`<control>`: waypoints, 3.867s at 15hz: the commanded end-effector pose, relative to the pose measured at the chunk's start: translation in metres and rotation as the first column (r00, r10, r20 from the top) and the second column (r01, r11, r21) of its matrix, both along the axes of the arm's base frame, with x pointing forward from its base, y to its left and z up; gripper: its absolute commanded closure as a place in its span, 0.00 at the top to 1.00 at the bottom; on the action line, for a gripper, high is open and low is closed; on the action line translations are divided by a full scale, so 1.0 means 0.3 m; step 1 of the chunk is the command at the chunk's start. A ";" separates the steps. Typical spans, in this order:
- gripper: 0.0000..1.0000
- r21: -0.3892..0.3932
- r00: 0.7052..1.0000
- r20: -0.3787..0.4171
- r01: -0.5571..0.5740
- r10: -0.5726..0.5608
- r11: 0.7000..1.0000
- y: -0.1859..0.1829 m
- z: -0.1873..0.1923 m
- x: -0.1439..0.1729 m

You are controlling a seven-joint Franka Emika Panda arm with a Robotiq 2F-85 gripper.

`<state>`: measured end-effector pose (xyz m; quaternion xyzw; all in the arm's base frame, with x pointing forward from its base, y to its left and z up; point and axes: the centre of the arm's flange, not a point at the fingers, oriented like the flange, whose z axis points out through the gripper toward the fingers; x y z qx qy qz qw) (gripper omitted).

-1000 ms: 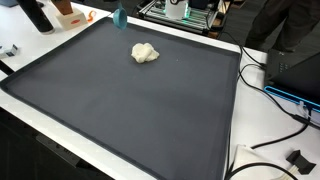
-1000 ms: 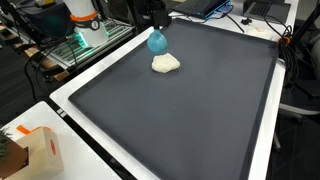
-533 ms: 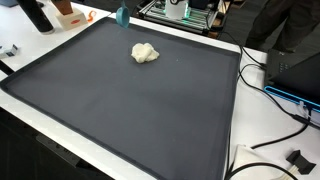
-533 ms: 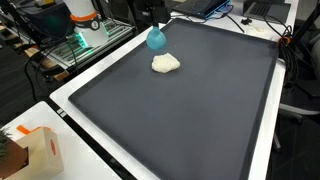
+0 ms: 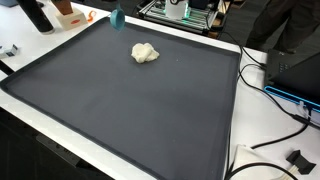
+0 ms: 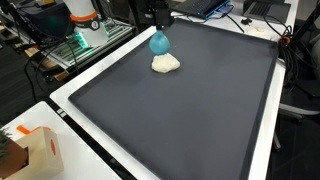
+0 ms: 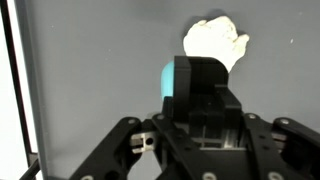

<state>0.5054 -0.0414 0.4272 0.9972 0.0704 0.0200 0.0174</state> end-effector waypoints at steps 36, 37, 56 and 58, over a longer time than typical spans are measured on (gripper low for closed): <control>0.25 -0.805 0.954 0.055 0.216 -0.293 0.553 0.338 -0.523 0.106; 0.25 -0.807 0.960 0.040 0.195 -0.278 0.557 0.344 -0.535 0.108; 0.25 -0.762 0.989 -0.120 -0.148 0.087 0.631 0.439 -0.642 0.094; 0.25 -0.749 0.984 -0.126 -0.178 0.126 0.639 0.451 -0.646 0.090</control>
